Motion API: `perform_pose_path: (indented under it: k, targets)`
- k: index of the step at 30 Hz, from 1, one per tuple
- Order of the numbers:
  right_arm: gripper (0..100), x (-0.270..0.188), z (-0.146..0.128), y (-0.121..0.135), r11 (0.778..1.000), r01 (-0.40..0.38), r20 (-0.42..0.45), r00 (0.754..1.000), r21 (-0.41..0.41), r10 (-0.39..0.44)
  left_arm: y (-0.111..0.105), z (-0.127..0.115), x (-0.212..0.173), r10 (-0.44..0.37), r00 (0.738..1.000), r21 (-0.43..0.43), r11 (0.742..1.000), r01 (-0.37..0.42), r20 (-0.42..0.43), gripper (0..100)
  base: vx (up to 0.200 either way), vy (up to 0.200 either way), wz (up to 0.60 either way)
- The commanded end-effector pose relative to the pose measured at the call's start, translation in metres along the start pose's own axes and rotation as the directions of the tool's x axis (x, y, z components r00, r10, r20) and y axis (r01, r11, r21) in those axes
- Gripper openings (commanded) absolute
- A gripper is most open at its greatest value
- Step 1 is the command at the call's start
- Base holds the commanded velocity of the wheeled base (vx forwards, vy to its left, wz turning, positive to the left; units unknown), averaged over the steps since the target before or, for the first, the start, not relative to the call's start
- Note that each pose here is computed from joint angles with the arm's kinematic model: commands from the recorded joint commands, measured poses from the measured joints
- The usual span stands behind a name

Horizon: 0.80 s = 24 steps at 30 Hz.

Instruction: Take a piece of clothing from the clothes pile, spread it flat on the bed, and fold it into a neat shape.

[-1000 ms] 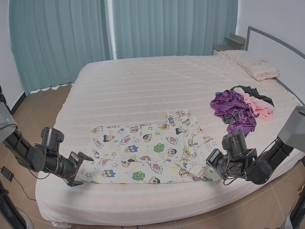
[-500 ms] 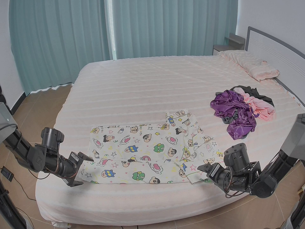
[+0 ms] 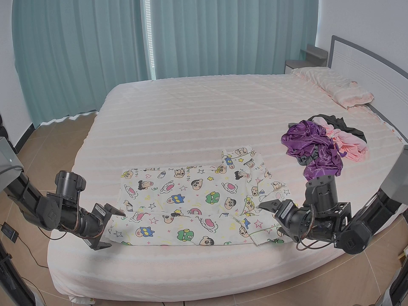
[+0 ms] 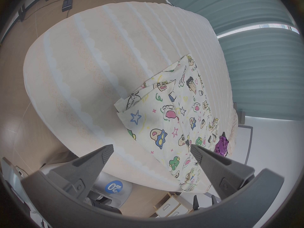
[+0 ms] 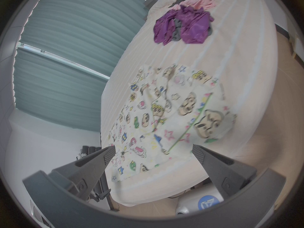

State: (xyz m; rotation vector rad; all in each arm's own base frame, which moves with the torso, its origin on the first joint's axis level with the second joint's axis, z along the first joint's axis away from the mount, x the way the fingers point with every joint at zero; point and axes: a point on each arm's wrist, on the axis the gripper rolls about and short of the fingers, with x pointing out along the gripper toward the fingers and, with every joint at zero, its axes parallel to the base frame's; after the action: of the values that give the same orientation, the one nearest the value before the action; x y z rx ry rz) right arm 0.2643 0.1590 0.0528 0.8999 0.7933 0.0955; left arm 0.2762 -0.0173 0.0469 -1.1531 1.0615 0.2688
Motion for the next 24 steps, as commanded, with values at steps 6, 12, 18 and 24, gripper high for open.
perform_pose_path:
  k: [6,12,18,24]
  targets:
    - [100,0.062,-0.032,0.02,0.993,-0.032,-0.087,0.996,-0.115,0.022,0.001,-0.001,0.001,0.004,1.0,0.001,1.0,-0.004,-0.002,100,0.0,0.0,0.0]
    - [100,0.099,-0.048,0.02,0.982,0.034,-0.117,0.992,-0.187,-0.056,0.001,-0.001,0.001,0.004,1.0,0.002,1.0,-0.004,-0.002,100,0.0,0.0,0.0]
    - [100,0.118,-0.044,0.026,0.971,0.052,-0.094,0.993,-0.231,-0.075,0.001,-0.001,0.001,0.004,1.0,0.002,1.0,-0.004,-0.002,100,0.0,0.0,0.0]
    - [100,0.138,-0.038,0.027,0.944,0.13,-0.005,0.99,-0.302,-0.138,0.001,-0.001,0.001,0.005,1.0,0.003,1.0,-0.005,-0.002,100,0.0,0.0,0.0]
